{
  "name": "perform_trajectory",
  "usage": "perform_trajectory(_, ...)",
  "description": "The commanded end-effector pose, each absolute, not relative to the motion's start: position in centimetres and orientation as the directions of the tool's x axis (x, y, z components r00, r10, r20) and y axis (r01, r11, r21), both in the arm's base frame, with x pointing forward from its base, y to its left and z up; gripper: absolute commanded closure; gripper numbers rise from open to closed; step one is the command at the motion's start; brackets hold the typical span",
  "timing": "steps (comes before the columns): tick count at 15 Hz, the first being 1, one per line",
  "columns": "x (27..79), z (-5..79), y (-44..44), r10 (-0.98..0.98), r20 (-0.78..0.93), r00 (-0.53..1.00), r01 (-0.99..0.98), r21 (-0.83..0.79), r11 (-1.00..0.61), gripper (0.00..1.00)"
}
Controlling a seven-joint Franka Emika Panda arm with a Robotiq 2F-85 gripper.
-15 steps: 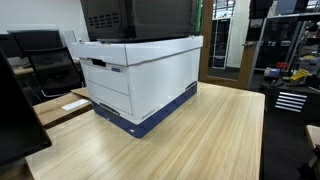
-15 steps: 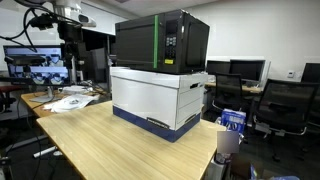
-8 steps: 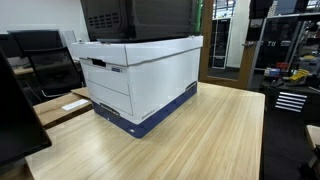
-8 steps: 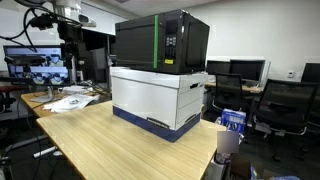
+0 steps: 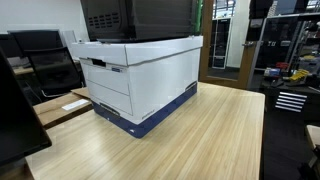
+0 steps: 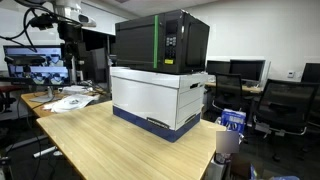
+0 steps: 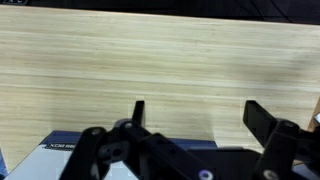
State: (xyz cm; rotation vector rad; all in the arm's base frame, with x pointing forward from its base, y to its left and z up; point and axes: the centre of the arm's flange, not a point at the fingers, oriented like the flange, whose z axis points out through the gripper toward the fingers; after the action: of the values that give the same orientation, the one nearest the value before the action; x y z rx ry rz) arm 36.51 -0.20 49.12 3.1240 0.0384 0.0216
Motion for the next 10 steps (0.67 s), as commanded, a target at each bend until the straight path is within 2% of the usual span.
perform_trajectory(1,36.5,49.1,-0.2,0.025,0.014,1.000,0.024,0.017,-1.000,0.00)
perform_trajectory(10,39.6,47.7,-2.8,0.021,0.129,0.991,0.011,0.073,-0.997,0.00)
